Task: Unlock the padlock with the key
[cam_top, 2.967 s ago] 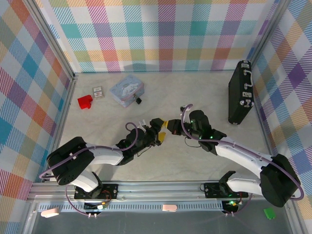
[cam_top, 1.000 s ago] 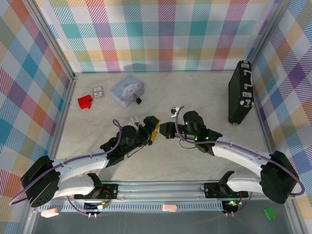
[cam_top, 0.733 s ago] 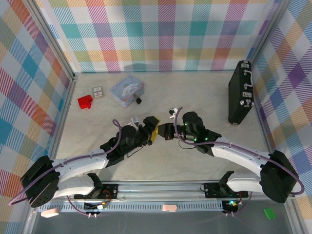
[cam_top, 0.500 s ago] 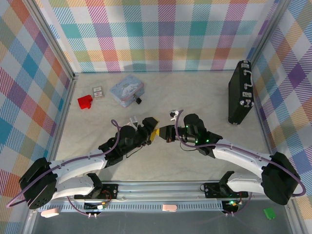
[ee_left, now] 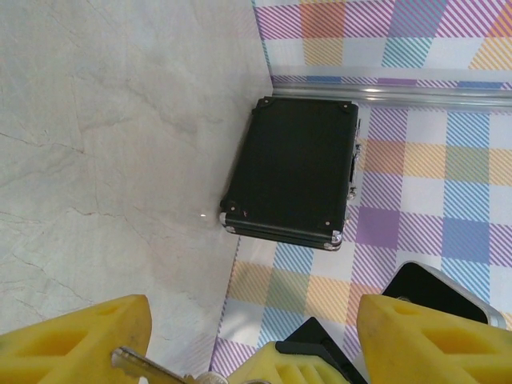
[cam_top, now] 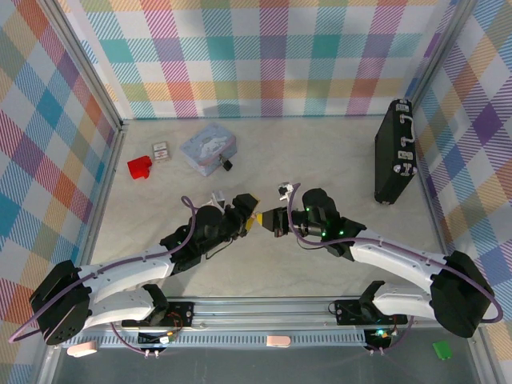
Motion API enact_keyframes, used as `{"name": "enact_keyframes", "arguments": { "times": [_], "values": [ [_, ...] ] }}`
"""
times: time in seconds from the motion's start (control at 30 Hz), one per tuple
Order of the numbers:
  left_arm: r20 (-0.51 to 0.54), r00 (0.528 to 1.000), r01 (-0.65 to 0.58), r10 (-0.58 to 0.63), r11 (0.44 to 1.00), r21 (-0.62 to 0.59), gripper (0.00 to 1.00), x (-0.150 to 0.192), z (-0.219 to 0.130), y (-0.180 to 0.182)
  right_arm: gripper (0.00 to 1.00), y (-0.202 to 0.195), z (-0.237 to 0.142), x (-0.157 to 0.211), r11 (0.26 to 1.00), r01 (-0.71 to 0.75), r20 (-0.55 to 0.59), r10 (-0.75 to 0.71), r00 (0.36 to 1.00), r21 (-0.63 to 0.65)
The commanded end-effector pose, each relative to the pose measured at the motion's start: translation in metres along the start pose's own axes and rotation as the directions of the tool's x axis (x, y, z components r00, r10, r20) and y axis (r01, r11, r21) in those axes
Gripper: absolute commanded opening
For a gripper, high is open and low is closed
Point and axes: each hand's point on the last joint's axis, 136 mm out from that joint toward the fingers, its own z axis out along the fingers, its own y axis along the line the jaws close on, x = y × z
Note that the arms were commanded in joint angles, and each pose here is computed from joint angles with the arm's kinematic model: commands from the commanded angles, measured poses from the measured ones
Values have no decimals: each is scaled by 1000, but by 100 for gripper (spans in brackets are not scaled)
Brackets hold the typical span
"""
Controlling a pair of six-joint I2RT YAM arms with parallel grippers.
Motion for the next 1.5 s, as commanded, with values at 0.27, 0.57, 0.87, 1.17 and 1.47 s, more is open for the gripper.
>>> {"name": "enact_keyframes", "arguments": {
  "times": [0.27,0.57,0.87,1.17,1.47],
  "values": [
    [43,999,-22,21,999,40,51,-10,-9,-19,0,7,-5,1,998,65,16,-65,998,-21],
    [58,998,-31,29,999,41,37,-13,-13,-21,0,8,-6,2,997,70,19,-69,997,-22],
    [49,998,-34,32,999,40,23,-12,-11,-21,0,12,-8,-2,997,74,32,-73,997,-28],
    [54,998,-46,45,999,26,12,-13,-12,-19,1,12,-9,-5,997,73,43,-72,996,-21],
    [113,984,-138,138,990,-11,4,-23,-12,-23,48,10,-16,-20,998,-62,83,59,995,33]
  ]
}}
